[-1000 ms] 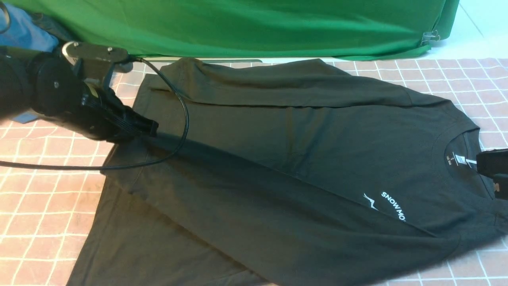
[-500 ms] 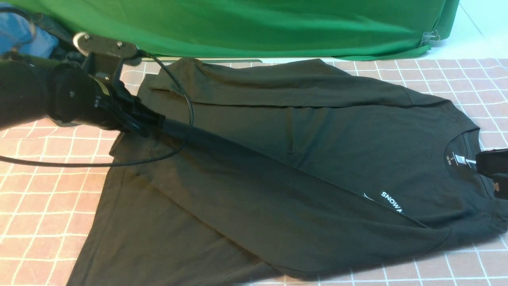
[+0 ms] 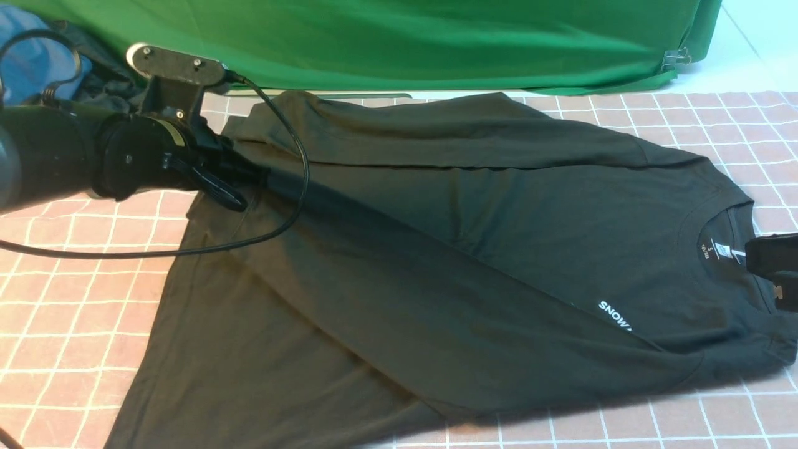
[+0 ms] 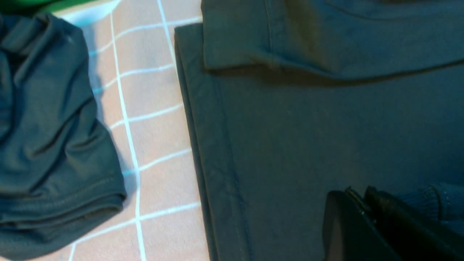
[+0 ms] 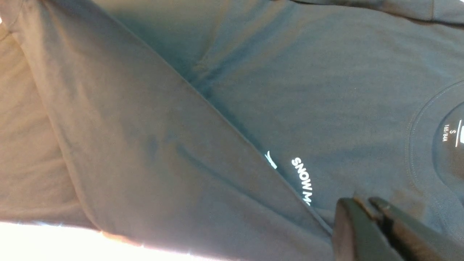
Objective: Fold a long-sleeved shirt over a pink coffee tablecloth.
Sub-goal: 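Fold the left side of the black T-shirt inward over its body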
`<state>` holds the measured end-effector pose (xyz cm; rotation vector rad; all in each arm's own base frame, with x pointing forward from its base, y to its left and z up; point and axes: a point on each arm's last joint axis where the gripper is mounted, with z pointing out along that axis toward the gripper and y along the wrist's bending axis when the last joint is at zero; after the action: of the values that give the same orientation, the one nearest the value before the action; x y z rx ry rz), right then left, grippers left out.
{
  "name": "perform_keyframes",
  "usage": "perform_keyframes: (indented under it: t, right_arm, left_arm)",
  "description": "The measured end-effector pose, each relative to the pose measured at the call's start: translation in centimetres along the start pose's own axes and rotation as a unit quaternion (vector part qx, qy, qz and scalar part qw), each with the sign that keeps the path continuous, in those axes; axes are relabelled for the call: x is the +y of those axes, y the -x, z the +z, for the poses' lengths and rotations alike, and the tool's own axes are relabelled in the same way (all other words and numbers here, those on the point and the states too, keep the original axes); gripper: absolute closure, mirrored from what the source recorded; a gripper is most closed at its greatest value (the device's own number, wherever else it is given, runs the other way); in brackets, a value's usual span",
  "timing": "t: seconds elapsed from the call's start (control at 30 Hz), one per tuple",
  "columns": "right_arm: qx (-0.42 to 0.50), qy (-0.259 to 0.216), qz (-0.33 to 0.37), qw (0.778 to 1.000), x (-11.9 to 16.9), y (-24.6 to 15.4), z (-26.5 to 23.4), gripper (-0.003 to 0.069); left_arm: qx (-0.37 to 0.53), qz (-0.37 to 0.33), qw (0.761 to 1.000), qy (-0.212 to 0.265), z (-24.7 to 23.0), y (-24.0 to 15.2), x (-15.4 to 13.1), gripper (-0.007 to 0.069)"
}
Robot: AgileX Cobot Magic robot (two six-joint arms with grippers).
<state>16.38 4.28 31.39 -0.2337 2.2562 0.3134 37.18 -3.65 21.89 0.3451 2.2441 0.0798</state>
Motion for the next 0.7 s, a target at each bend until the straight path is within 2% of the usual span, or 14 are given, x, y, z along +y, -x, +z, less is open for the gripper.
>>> perform_keyframes:
  t: [0.37,0.47,0.6,0.63,0.67,0.7]
  right_arm:
    - [0.0,0.001,0.001,1.0,0.0,0.0,0.0,0.0585]
    - [0.0,0.001,0.001,1.0,0.0,0.0,0.0,0.0578]
    - [0.0,0.001,0.002,1.0,0.0,0.0,0.0,0.0578]
    - [0.0,0.001,0.002,1.0,0.0,0.0,0.0,0.0575]
    - [0.0,0.001,0.002,1.0,0.0,0.0,0.0,0.0575]
    - [0.0,0.001,0.002,1.0,0.0,0.0,0.0,0.0572]
  left_arm:
    - [0.026,-0.003,1.0,-0.006,2.4,-1.4,-0.2,0.0567]
    - [0.022,-0.001,1.0,-0.005,2.5,-1.4,-0.2,0.0517]
    - [-0.001,-0.002,1.0,-0.004,2.6,-1.0,-0.2,0.0372]
    - [-0.013,-0.01,1.0,-0.006,2.5,-0.6,-0.2,0.0328]
    - [-0.014,-0.015,1.0,-0.003,2.5,-0.6,-0.2,0.0316]
    - [-0.021,-0.054,0.998,-0.003,2.5,0.0,0.0,0.0279]
